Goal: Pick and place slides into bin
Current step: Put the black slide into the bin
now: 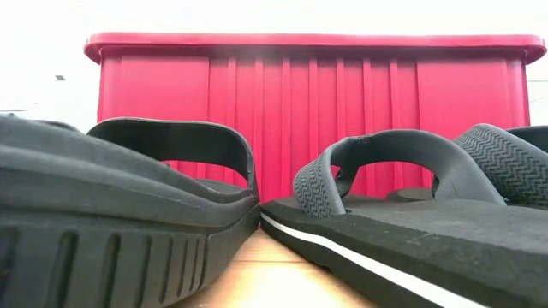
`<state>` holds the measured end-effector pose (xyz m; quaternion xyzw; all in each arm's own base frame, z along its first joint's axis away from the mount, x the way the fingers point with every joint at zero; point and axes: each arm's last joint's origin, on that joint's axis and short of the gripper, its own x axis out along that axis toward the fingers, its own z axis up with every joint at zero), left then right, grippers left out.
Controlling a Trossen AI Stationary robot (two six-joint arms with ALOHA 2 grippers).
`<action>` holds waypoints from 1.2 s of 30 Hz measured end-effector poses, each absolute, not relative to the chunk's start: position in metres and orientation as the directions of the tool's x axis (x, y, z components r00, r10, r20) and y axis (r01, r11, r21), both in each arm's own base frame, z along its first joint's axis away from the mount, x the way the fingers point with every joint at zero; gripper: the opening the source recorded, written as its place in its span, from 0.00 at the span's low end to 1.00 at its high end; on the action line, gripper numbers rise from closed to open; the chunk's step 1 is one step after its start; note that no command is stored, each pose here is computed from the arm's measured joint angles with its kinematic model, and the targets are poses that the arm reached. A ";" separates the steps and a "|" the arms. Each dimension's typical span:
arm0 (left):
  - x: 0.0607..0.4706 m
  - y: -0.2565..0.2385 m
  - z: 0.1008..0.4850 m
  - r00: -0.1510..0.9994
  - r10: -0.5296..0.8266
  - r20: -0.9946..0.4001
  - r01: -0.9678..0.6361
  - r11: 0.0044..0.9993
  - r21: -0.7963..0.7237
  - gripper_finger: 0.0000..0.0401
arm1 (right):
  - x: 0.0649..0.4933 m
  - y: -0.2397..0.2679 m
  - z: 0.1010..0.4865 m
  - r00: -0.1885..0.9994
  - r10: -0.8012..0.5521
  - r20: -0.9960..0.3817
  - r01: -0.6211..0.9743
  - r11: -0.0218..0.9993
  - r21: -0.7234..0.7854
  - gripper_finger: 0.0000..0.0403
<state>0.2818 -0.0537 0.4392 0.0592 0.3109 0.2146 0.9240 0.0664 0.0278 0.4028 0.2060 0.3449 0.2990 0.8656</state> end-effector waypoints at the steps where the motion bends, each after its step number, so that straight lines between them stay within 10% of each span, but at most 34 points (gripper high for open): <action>1: 0.282 -0.054 0.439 0.715 0.433 -0.549 -0.356 0.901 0.248 0.37 | 0.068 0.029 0.402 0.569 0.665 -0.483 -0.350 0.728 0.590 0.00; 17: 0.275 -0.056 0.438 0.701 0.421 -0.576 -0.242 0.900 0.363 0.37 | 0.108 0.083 0.337 0.148 0.749 -0.645 0.038 0.648 0.761 0.00; 36: 0.272 -0.056 0.435 0.671 0.426 -0.607 -0.160 0.882 0.443 0.37 | 0.092 0.132 0.263 0.042 0.694 -0.718 0.349 0.664 0.662 0.00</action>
